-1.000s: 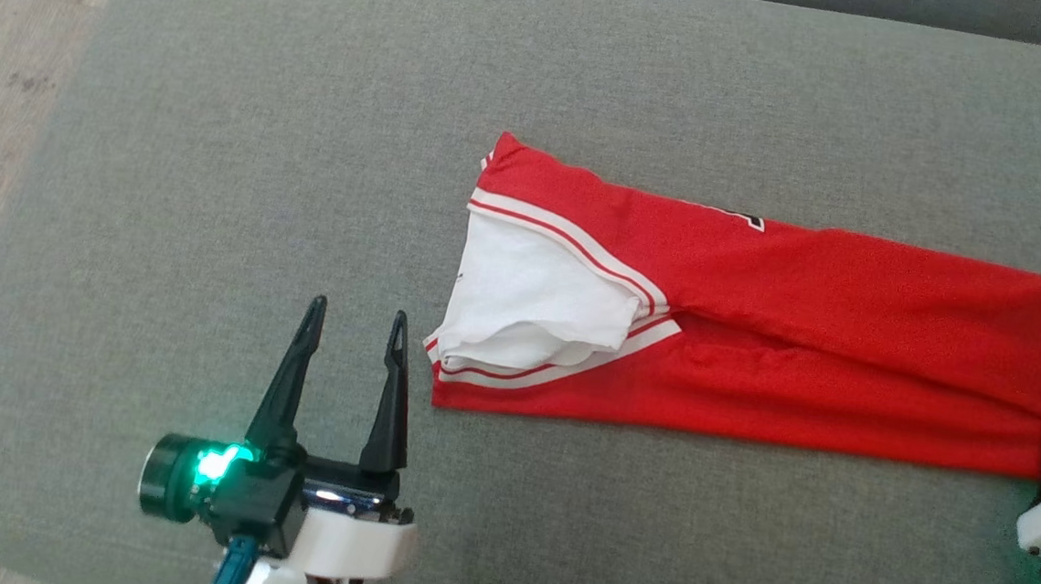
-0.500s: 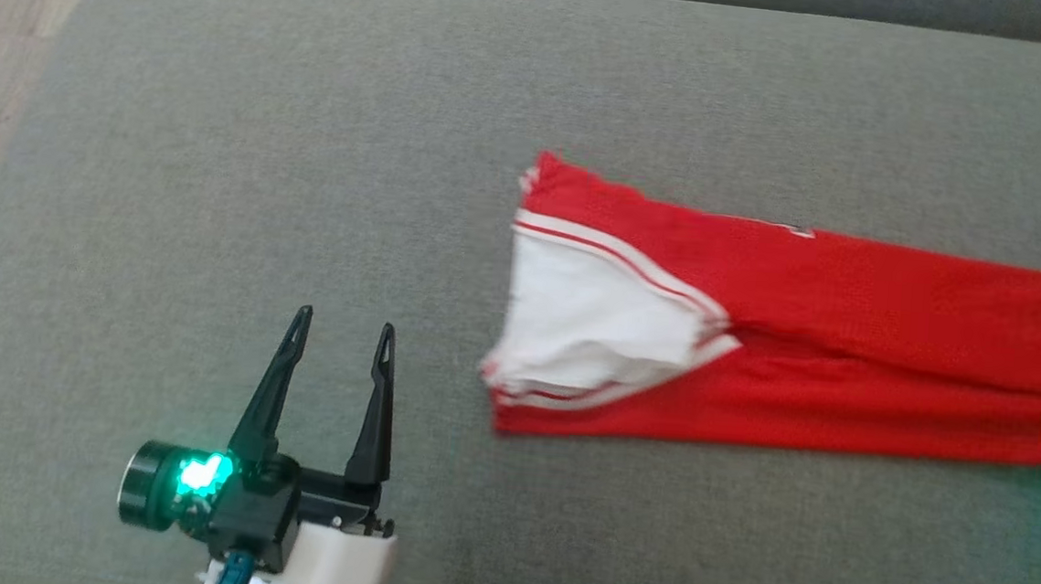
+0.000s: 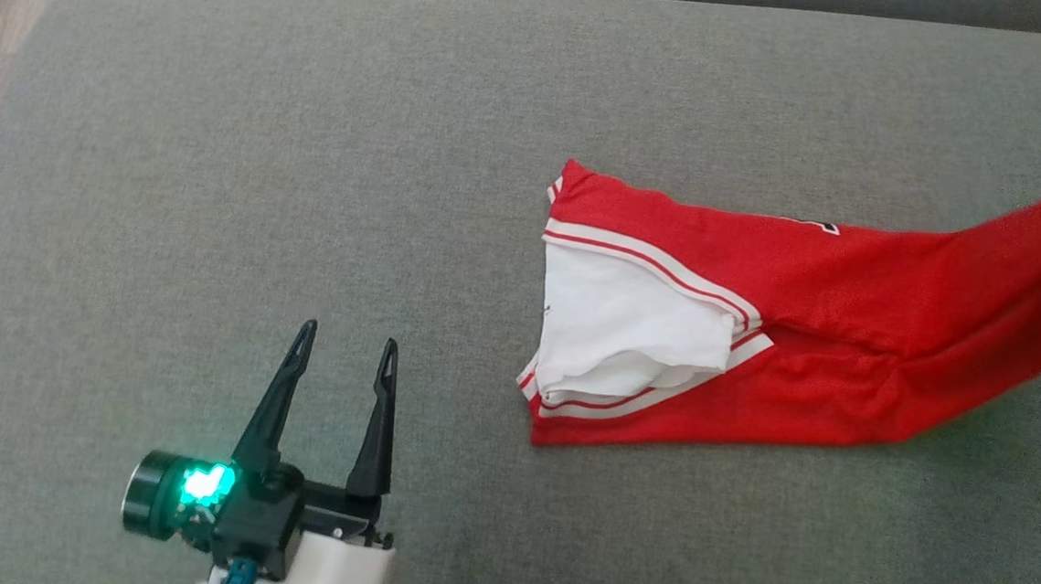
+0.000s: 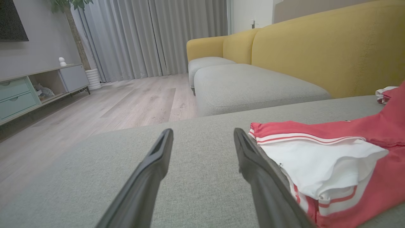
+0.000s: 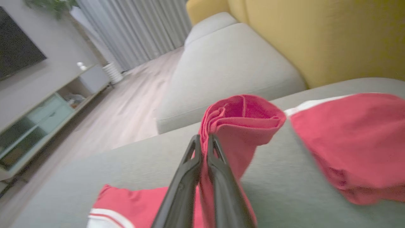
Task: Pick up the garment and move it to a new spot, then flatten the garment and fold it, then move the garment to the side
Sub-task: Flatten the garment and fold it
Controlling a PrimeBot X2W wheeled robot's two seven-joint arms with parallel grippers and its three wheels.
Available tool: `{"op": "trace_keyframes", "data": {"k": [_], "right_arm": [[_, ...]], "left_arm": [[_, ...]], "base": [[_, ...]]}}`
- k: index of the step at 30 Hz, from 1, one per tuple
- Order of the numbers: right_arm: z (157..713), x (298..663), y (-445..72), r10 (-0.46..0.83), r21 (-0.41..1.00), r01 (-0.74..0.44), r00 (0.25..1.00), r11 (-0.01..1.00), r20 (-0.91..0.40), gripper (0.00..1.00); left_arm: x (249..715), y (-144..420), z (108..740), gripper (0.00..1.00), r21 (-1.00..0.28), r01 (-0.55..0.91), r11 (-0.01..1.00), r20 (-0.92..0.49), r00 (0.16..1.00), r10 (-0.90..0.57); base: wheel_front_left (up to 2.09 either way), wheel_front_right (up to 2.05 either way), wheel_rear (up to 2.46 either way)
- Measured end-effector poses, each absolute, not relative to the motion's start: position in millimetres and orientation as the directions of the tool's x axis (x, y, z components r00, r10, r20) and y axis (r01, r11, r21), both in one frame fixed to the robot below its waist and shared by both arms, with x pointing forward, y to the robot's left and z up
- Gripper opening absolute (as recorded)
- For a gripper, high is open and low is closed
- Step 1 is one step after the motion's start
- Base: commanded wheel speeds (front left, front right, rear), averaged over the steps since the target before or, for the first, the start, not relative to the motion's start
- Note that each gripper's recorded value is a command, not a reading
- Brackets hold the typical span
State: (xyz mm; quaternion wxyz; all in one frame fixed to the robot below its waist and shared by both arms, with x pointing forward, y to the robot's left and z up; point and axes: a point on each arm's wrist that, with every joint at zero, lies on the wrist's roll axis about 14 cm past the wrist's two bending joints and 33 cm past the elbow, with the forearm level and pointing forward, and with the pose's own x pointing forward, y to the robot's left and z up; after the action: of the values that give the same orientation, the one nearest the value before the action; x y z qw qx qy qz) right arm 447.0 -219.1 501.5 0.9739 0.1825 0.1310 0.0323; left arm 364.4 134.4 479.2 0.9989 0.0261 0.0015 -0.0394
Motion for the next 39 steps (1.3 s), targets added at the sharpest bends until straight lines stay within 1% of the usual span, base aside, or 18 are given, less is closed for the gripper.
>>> {"op": "trace_keyframes", "data": {"k": [5,11,14,15,16,21,22,23,24,25,30,32,35,39], "right_arm": [[524.1,446.6,-140.6,0.302,0.424,-0.200,0.935,0.883,-0.187,0.00],[513.1,434.8,-57.7,0.509,0.463,-0.379,0.838,0.802,-0.197,0.00],[494.2,422.7,-27.4,0.578,0.518,-0.413,0.789,0.749,-0.208,0.00],[481.1,413.0,-6.7,0.623,0.556,-0.429,0.752,0.711,-0.217,0.00],[478.1,408.7,3.7,0.643,0.570,-0.443,0.736,0.693,-0.210,0.00],[458.2,395.9,36.3,0.696,0.622,-0.458,0.688,0.635,-0.204,0.00],[453.9,394.3,40.4,0.703,0.631,-0.456,0.680,0.628,-0.208,0.02],[451.3,392.9,45.2,0.711,0.639,-0.457,0.672,0.619,-0.208,0.22],[451.1,392.1,50.0,0.718,0.646,-0.462,0.667,0.608,-0.199,0.95],[454.2,392.5,54.8,0.724,0.656,-0.468,0.667,0.592,-0.177,1.00],[487.1,400.5,69.7,0.724,0.710,-0.496,0.689,0.500,-0.029,1.00],[494.4,400.3,69.7,0.719,0.702,-0.510,0.695,0.497,-0.004,1.00],[502.4,409.1,52.4,0.667,0.654,-0.516,0.744,0.553,0.023,1.00],[518.8,429.2,1.4,0.526,0.569,-0.475,0.846,0.671,0.086,1.00]], "left_arm": [[363.4,135.3,473.8,1.00,0.042,0.075,0.996,-0.023,0.997,-0.074],[360.6,142.9,473.1,1.00,0.035,0.045,0.998,-0.030,0.999,-0.044],[357.2,148.1,471.6,1.00,0.035,0.027,0.999,-0.037,0.999,-0.026],[355.1,152.1,471.7,1.00,0.036,0.013,0.999,-0.038,0.999,-0.011],[353.9,153.4,471.7,1.00,0.036,0.009,0.999,-0.039,0.999,-0.008],[348.8,161.6,469.2,1.00,0.037,-0.022,0.999,-0.051,0.998,0.024],[348.2,162.9,469.1,1.00,0.037,-0.028,0.999,-0.052,0.998,0.029],[347.7,163.9,468.8,1.00,0.036,-0.033,0.999,-0.053,0.998,0.035],[347.5,164.9,468.7,1.00,0.036,-0.037,0.999,-0.054,0.998,0.039],[347.5,165.7,468.6,1.00,0.036,-0.040,0.999,-0.054,0.998,0.042],[348.3,165.6,471.5,1.00,0.033,-0.043,0.999,-0.045,0.998,0.044],[348.7,164.1,473.8,1.00,0.031,-0.038,0.999,-0.037,0.999,0.040],[349.8,163.2,479.4,1.00,0.028,-0.035,0.999,-0.017,0.999,0.036],[351.9,166.4,489.1,1.00,0.021,-0.044,0.999,0.016,0.999,0.044]], "base": [[0.00,0.00,0.00],[0.00,0.00,0.00],[0.00,0.00,0.00],[0.00,0.00,0.00],[0.00,0.00,0.00],[0.00,0.00,0.00],[0.00,0.00,0.00],[0.00,0.00,0.00],[0.00,0.00,0.00],[0.00,0.00,0.00],[0.00,0.00,0.00],[0.00,0.00,0.00],[0.00,0.00,0.00],[0.00,0.00,0.00]]}}
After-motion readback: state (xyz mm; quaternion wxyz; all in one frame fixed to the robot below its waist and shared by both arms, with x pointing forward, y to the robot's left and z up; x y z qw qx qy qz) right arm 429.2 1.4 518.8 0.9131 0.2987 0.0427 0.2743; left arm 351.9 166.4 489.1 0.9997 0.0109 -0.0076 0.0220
